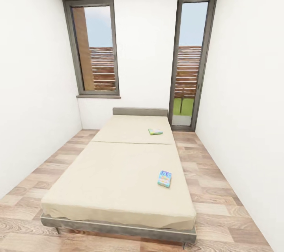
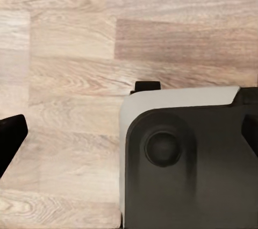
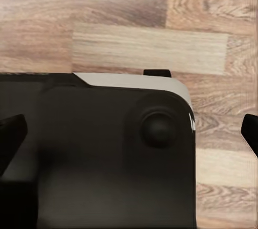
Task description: Put all the toys in the child's room - the three board games (two on the bed and one on the table), the two jigsaw puzzles on the table, and the tennis ball on the table - inside the toy box on the table in the child's room.
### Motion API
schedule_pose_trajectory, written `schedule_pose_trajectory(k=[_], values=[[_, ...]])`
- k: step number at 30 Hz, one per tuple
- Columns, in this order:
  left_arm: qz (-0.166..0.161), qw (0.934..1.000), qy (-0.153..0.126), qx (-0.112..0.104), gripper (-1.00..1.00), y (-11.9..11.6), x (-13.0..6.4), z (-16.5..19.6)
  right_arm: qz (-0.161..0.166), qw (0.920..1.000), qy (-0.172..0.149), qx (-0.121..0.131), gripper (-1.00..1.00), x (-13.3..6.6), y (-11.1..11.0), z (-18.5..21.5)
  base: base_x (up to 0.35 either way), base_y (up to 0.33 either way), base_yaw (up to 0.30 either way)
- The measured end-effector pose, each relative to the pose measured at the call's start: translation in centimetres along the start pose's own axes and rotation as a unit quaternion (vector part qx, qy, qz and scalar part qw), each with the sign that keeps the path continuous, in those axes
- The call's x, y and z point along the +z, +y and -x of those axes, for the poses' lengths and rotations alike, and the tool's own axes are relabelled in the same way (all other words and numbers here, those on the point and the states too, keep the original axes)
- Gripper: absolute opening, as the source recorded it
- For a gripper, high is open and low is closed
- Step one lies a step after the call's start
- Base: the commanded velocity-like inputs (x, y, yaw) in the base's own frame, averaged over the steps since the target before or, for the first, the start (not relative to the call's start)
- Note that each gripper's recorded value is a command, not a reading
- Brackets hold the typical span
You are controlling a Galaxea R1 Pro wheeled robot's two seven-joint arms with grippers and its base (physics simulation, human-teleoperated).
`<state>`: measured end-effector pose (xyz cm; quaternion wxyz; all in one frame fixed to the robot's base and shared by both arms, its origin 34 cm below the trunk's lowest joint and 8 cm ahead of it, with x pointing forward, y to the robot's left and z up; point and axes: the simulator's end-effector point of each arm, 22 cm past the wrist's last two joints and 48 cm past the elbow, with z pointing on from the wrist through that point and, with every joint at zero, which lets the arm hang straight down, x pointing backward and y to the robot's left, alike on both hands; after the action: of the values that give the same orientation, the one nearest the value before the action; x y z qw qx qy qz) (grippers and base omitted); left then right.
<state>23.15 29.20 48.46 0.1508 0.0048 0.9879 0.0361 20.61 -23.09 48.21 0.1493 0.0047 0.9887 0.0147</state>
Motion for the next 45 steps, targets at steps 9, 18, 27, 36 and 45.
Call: schedule_pose_trajectory(k=[9,18,27,36,45], values=[[0.049,0.9977,-0.047,0.001,1.0,3.3,-1.3,4.0,-0.013,0.9999,0.001,-0.005,1.0,-1.4,-1.8,0.4,0.0,0.0,0.0],[0.096,0.9901,-0.101,-0.012,1.0,6.1,-3.0,9.2,-0.01,0.9999,-0.004,0.002,1.0,-2.6,-1.1,1.1,0.0,0.0,0.0],[0.099,0.985,-0.139,-0.023,1.0,6.5,-3.9,17.5,-0.028,0.9978,-0.007,0.06,1.0,-3.0,-2.6,5.1,0.0,0.0,0.0],[0.084,0.9899,-0.112,-0.022,1.0,6.2,-4.7,23.8,-0.028,0.995,0.005,0.096,1.0,-3.5,-3.1,8.6,0.0,0.0,0.0],[0.067,0.9918,-0.108,-0.012,1.0,5.8,-5.7,24.2,-0.04,0.9933,-0.047,0.098,1.0,-4.8,-3.7,11.0,0.0,0.0,0.0]])
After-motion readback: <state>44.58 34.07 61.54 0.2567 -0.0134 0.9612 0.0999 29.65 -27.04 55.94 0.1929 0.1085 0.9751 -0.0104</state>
